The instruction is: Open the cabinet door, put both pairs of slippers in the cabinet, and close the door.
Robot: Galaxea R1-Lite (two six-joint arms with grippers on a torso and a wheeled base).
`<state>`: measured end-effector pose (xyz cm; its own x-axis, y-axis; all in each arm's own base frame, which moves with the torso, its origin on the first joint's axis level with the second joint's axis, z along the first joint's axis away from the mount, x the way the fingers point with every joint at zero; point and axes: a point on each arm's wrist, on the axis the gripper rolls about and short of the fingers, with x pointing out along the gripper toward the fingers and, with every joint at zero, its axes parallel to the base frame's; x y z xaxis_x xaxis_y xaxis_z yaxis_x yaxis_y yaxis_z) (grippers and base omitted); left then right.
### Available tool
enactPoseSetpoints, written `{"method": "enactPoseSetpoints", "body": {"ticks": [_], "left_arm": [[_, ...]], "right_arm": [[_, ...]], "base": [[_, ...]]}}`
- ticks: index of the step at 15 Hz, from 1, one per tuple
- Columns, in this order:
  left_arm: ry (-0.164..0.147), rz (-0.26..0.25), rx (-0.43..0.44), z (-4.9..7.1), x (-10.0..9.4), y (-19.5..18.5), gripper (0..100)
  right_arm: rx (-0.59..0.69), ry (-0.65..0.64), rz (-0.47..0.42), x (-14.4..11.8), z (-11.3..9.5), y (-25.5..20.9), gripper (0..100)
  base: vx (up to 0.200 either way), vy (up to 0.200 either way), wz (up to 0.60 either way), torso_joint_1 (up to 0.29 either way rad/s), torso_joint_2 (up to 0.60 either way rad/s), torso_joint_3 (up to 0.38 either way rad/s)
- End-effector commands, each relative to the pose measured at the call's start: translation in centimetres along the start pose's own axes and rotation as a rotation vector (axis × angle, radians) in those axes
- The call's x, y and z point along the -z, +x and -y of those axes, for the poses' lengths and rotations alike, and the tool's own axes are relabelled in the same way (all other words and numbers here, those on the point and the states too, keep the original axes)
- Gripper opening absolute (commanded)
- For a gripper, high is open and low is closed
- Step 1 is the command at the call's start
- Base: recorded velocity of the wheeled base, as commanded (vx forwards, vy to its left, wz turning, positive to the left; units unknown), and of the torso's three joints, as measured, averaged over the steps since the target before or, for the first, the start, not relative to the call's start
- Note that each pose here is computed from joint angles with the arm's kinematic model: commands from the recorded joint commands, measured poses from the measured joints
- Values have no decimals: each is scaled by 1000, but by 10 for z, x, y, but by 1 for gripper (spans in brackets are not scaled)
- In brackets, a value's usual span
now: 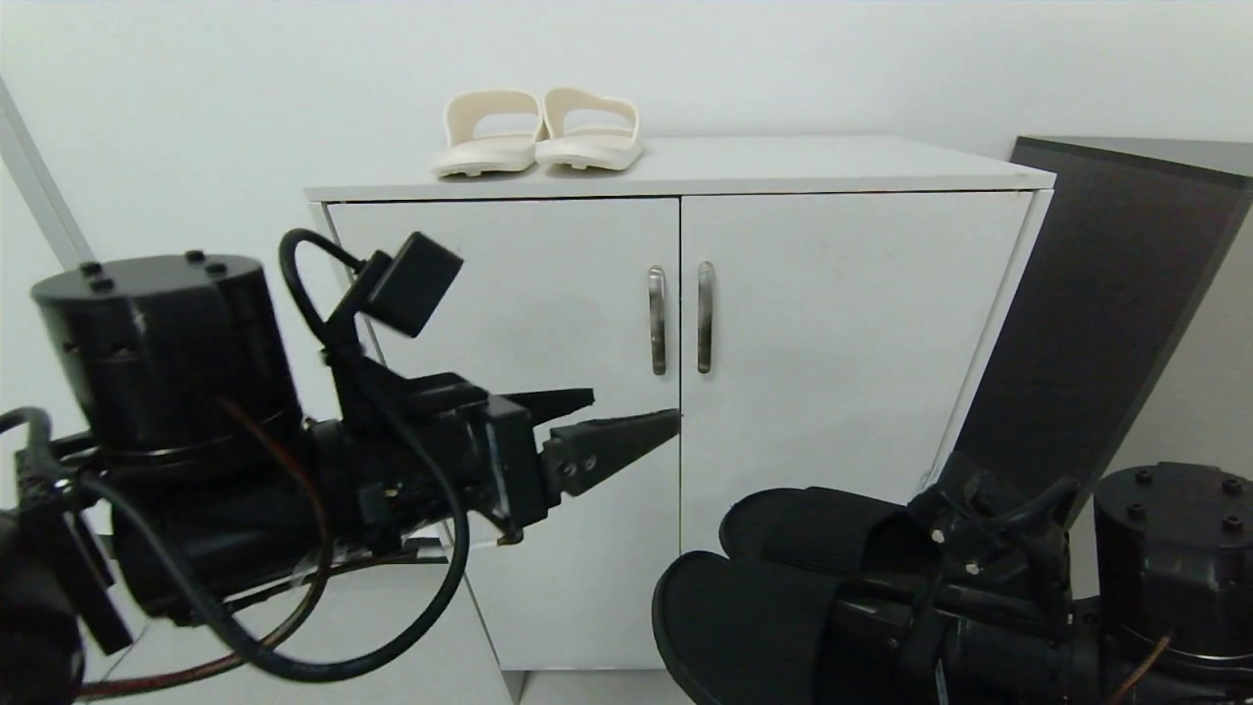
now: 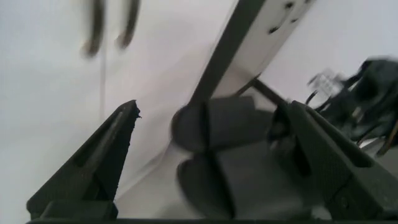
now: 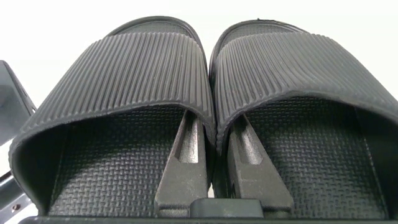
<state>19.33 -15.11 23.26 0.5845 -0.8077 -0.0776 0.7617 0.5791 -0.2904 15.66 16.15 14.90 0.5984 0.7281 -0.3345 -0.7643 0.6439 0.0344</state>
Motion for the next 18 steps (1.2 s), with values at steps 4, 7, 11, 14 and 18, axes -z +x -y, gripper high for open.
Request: {"method": "enactPoseSetpoints", "body": {"ticks": [4, 7, 11, 14, 18], "left_arm": [[-73, 13, 166, -10, -31, 76, 100], [-122, 24, 173, -18, -36, 99, 100], [-125, 35, 119, -22, -34, 105, 100], [-126, 71, 31, -25, -36, 101, 100], [-118, 91, -41, -23, -34, 103, 100]], "right_arm": [[-6, 1, -23, 6, 0, 2, 0], [-30, 2, -23, 6, -1, 2, 0], [-30, 2, -26, 7, -1, 1, 0], [-30, 2, -24, 7, -1, 1, 0], [-30, 2, -26, 7, -1, 1, 0]], "base": [[0, 0, 0, 0, 0, 0], [0, 0, 0, 0, 0, 0], [0, 0, 0, 0, 0, 0], [0, 0, 0, 0, 0, 0], [0, 0, 0, 0, 0, 0]]}}
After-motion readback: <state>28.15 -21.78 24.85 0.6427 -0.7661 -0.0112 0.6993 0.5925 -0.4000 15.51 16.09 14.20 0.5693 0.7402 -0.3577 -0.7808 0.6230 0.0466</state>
